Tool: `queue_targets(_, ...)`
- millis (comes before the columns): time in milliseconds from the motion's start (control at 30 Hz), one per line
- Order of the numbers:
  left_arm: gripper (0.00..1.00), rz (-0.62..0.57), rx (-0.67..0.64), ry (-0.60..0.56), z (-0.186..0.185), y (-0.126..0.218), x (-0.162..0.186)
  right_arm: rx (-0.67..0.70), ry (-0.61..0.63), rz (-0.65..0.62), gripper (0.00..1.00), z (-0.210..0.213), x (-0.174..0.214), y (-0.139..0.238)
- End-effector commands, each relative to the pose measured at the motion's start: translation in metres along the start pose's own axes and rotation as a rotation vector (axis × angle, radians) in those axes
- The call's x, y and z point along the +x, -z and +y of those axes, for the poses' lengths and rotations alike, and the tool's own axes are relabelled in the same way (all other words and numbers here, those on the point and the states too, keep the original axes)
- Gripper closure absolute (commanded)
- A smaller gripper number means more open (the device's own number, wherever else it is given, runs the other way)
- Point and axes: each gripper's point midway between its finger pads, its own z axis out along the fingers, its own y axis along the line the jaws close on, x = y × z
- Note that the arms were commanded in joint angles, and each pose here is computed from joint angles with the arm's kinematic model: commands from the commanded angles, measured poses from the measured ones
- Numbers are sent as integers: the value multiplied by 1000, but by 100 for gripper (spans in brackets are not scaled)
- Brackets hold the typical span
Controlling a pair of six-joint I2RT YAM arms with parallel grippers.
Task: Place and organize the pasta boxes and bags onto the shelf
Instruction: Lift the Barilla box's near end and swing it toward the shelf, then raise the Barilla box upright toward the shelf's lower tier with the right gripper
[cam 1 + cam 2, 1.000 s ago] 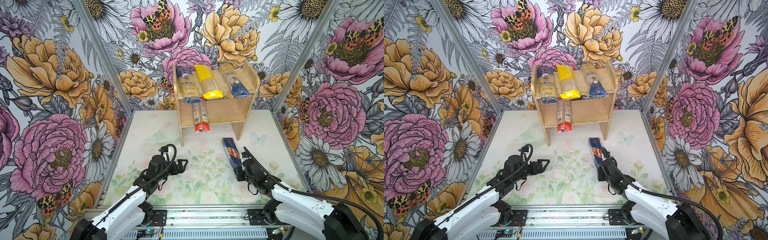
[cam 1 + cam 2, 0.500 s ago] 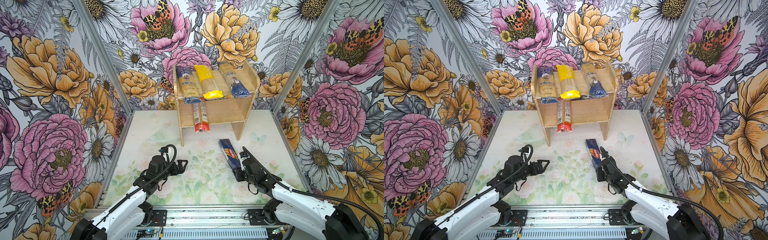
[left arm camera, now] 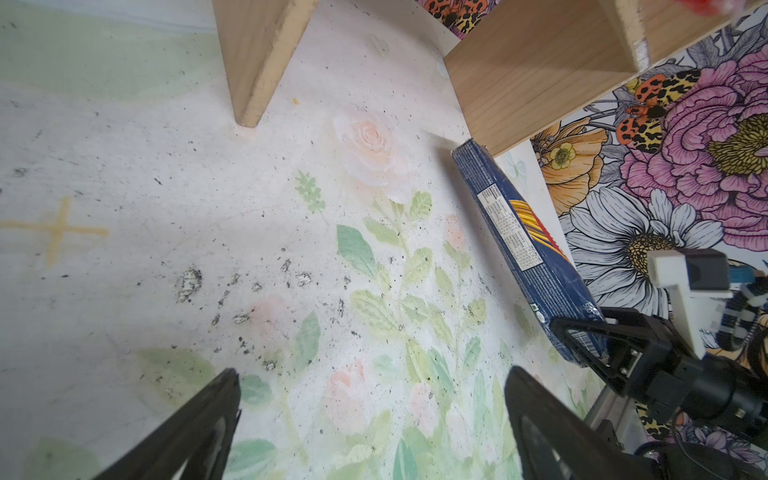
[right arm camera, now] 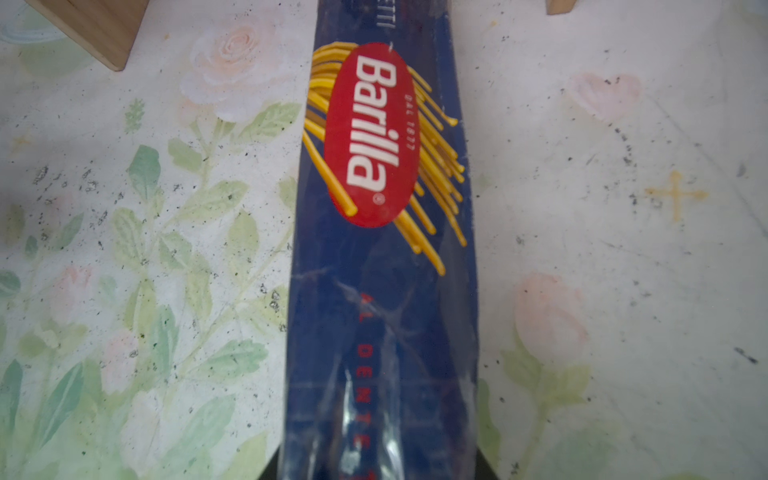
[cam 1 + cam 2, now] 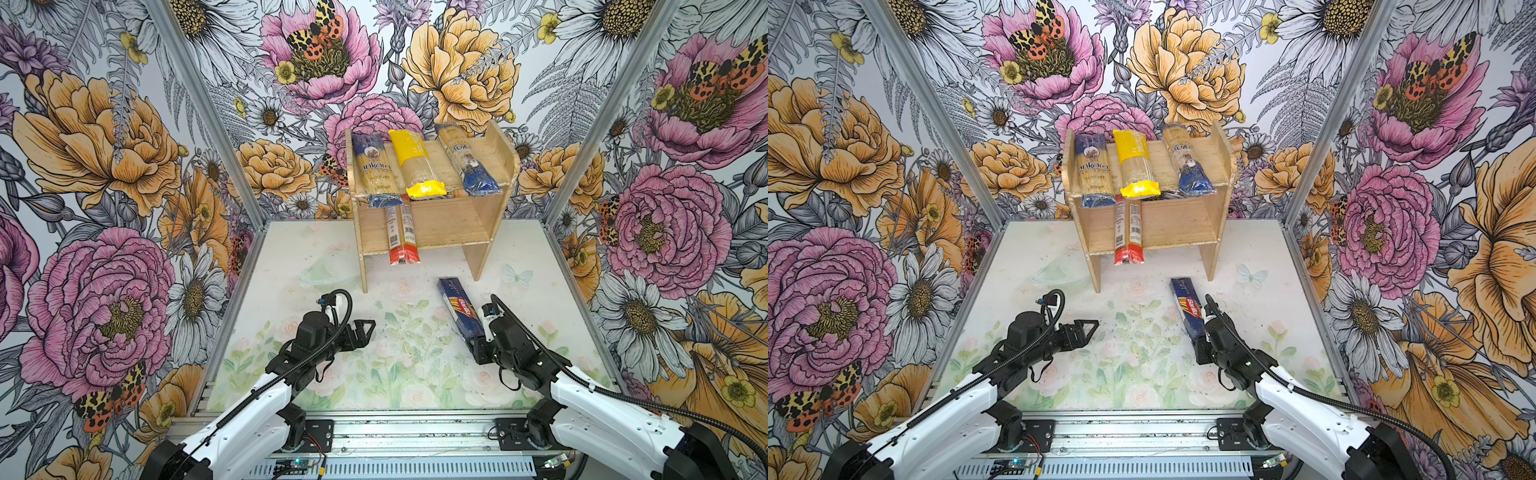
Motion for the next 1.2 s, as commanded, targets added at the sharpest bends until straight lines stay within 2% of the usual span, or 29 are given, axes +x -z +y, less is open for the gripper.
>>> queue_targets(0,1,-25,3,-5,0,1,-4,-115,19,-229,100,32,-69,28)
queue_targets(533,1,-27,6,-9,-1,2,-6,-150,25,-202,100,42,-74,38)
queue_targets(1167,1,-29,5,-7,2,5,-5,-185,28,-260,100,46,-84,68)
